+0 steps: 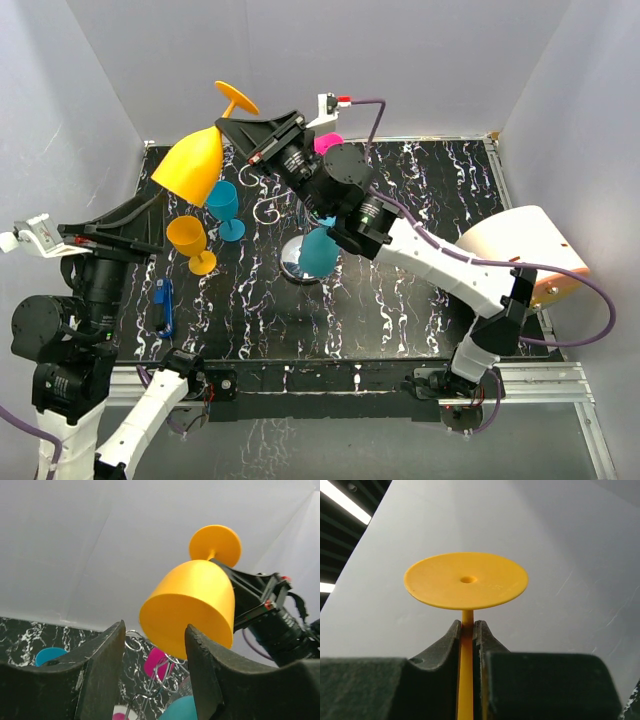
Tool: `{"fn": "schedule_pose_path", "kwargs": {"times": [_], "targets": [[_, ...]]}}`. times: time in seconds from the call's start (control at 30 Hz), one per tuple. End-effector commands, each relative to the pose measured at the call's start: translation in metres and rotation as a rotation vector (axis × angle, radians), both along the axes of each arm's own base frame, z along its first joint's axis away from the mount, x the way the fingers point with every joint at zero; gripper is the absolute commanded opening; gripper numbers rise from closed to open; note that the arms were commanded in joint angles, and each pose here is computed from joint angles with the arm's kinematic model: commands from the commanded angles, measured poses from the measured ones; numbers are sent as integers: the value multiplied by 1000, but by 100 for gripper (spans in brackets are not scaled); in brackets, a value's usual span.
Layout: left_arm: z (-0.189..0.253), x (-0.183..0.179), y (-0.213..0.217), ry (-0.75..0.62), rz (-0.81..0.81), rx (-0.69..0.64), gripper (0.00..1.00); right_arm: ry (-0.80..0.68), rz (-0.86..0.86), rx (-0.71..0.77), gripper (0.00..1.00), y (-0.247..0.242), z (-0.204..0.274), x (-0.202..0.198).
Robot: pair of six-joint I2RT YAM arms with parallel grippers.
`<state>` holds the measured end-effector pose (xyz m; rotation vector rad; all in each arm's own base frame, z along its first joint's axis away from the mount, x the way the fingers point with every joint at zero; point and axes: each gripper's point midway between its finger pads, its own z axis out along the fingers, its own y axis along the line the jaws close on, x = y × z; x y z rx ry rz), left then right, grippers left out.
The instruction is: Place the wine glass upside down on the wine glass rack
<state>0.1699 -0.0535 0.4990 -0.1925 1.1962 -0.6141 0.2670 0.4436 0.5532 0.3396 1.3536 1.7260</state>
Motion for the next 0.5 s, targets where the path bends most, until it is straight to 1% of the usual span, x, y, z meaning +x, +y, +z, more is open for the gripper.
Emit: {"fn": "schedule_pose_path", "kwargs": {"times": [0.0,0.13,0.37,0.47], "targets": [[-2,-13,11,38,38,16,50,-144,-185,24,0,-45,42,-5],[0,-22,17,22,56,3,51,-250,-220,-34,0,-50,40,-10],[36,-37,5,-59,-29,11,56,-504,-122,-113,0,-45,39,-47],[48,-39,-2,-80,-77,-22,61,-585,-75,-114,0,-49,34,-65]]}}
